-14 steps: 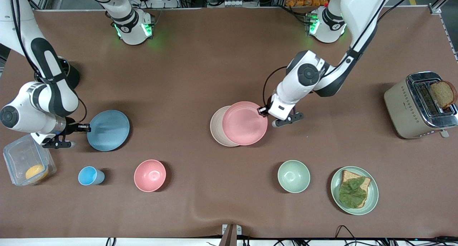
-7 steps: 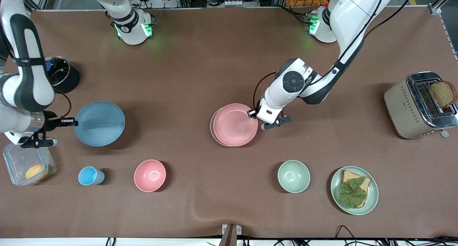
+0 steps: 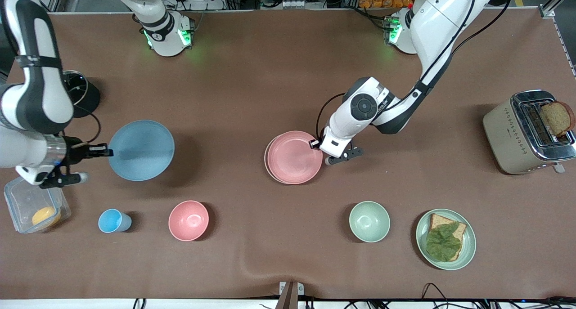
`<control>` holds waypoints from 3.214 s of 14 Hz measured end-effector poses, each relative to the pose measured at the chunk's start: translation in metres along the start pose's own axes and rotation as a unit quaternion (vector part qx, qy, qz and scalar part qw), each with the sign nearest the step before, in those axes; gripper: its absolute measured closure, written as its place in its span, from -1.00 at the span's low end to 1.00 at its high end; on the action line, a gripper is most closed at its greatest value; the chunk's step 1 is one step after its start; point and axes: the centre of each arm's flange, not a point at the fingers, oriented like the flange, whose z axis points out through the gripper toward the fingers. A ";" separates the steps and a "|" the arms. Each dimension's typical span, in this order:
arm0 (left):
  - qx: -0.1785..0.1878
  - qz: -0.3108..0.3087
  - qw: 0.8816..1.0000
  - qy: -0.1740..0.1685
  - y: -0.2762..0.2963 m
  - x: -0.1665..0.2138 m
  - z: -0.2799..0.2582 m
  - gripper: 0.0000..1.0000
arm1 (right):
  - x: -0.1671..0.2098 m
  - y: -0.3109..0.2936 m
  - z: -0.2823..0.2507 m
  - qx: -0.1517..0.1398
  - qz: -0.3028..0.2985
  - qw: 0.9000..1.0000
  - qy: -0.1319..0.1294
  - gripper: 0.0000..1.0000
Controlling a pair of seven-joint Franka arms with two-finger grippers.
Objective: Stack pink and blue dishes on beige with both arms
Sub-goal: 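Carry the blue plate toward the pink plate with the right gripper, then lower blue plate onto pink with the right gripper while the left gripper withdraws, then open the right gripper and release the blue plate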
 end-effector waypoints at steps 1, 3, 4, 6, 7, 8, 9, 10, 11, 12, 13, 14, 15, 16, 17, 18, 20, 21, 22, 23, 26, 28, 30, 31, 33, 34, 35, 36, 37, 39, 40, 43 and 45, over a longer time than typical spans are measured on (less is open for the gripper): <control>0.001 0.001 1.000 0.000 0.000 0.000 0.001 0.91 | 0.004 -0.018 0.003 0.000 -0.001 1.000 0.000 0.93; 0.001 0.002 1.000 0.000 0.001 0.000 0.002 0.91 | 0.012 -0.054 0.009 0.006 0.010 1.000 0.000 0.93; -0.001 0.001 1.000 0.000 0.004 -0.001 0.002 0.91 | 0.016 -0.072 0.015 0.010 0.017 1.000 -0.001 0.93; -0.004 -0.002 1.000 -0.001 0.011 -0.005 0.004 0.91 | 0.023 -0.110 0.029 0.022 0.035 0.999 -0.006 0.93; -0.004 -0.003 1.000 -0.002 0.014 -0.007 0.006 0.91 | 0.026 -0.130 0.038 0.026 0.045 0.999 -0.008 0.93; -0.003 -0.003 1.000 -0.002 0.014 -0.006 0.007 0.91 | 0.030 -0.151 0.048 0.027 0.056 0.998 -0.010 0.93; -0.002 -0.003 1.000 -0.001 0.014 -0.005 0.009 0.91 | 0.032 -0.172 0.058 0.024 0.067 0.997 -0.012 0.93; -0.002 -0.004 1.000 -0.001 0.013 -0.004 0.010 0.91 | 0.034 -0.191 0.067 0.020 0.076 0.997 -0.015 0.93; -0.001 -0.005 1.000 -0.001 0.012 -0.003 0.010 0.91 | 0.034 -0.208 0.074 0.017 0.082 0.996 -0.017 0.93; -0.001 -0.005 1.000 -0.001 0.012 -0.002 0.010 0.91 | 0.033 -0.220 0.079 0.017 0.089 0.996 -0.018 0.93; -0.001 -0.006 1.000 0.000 0.011 -0.002 0.010 0.91 | 0.033 -0.229 0.082 0.023 0.095 0.995 -0.020 0.93; -0.001 -0.007 1.000 0.001 0.011 -0.001 0.009 0.82 | 0.033 -0.235 0.085 0.032 0.099 0.994 -0.023 0.93; -0.002 -0.008 1.000 0.002 0.011 0.002 0.008 0.65 | 0.033 -0.236 0.089 0.037 0.104 0.994 -0.027 0.93; -0.004 -0.010 1.000 0.004 0.011 0.004 0.007 0.42 | 0.034 -0.234 0.093 0.041 0.108 0.993 -0.030 0.93; -0.006 -0.010 1.000 0.007 0.013 0.007 0.004 0.22 | 0.036 -0.233 0.098 0.046 0.113 0.992 -0.032 0.93; -0.009 -0.012 1.000 0.012 0.014 0.011 -0.001 0.00 | 0.037 -0.233 0.103 0.053 0.117 0.991 -0.032 0.93; 0.001 -0.021 0.999 0.031 0.009 0.034 -0.034 -0.39 | 0.038 -0.243 0.116 0.071 0.122 0.989 -0.032 0.93; 0.014 -0.030 0.998 0.047 -0.001 0.054 -0.068 -0.57 | 0.038 -0.253 0.122 0.077 0.125 0.989 -0.032 0.93; 0.028 -0.035 0.997 0.068 -0.018 0.079 -0.112 -0.75 | 0.038 -0.264 0.129 0.079 0.131 0.988 -0.030 0.93; 0.041 -0.034 0.995 0.088 -0.045 0.105 -0.162 -0.97 | 0.038 -0.279 0.137 0.078 0.137 0.987 -0.026 0.93; 0.083 -0.014 0.988 0.126 -0.127 0.147 -0.272 -1.00 | 0.033 -0.329 0.161 0.072 0.158 0.985 -0.011 0.93; 0.114 0.011 0.986 0.124 -0.160 0.151 -0.315 -1.00 | 0.029 -0.360 0.180 0.069 0.172 0.983 0.004 0.93; 0.145 0.053 0.983 0.101 -0.171 0.146 -0.353 -1.00 | 0.027 -0.379 0.197 0.069 0.183 0.981 0.015 0.93; 0.153 0.069 0.981 0.097 -0.172 0.141 -0.372 -1.00 | 0.026 -0.387 0.206 0.068 0.188 0.980 0.019 0.93; 0.158 0.091 0.978 0.104 -0.172 0.130 -0.408 -1.00 | 0.024 -0.397 0.219 0.068 0.194 0.978 0.024 0.93; 0.155 0.108 0.977 0.103 -0.174 0.125 -0.420 -1.00 | 0.025 -0.399 0.222 0.068 0.195 0.978 0.026 0.93; 0.152 0.126 0.975 0.099 -0.179 0.120 -0.432 -1.00 | 0.025 -0.398 0.223 0.068 0.196 0.978 0.026 0.93; 0.150 0.136 0.974 0.099 -0.184 0.116 -0.441 -1.00 | 0.026 -0.396 0.221 0.068 0.198 0.978 0.028 0.85; 0.149 0.142 0.973 0.102 -0.187 0.113 -0.450 -1.00 | 0.029 -0.393 0.218 0.069 0.201 0.977 0.031 0.85; 0.148 0.144 0.973 0.106 -0.189 0.107 -0.460 -1.00 | 0.035 -0.379 0.206 0.067 0.210 0.975 0.023 0.53; 0.145 0.144 0.973 0.104 -0.188 0.104 -0.461 -1.00 | 0.039 -0.366 0.193 0.066 0.214 0.974 0.014 0.36; 0.133 0.144 0.976 0.093 -0.185 0.099 -0.460 -1.00 | 0.047 -0.294 0.128 0.074 0.190 0.979 0.000 -0.24; 0.130 0.143 0.977 0.090 -0.184 0.099 -0.459 -1.00 | 0.046 -0.229 0.085 0.057 0.154 0.986 0.005 -0.65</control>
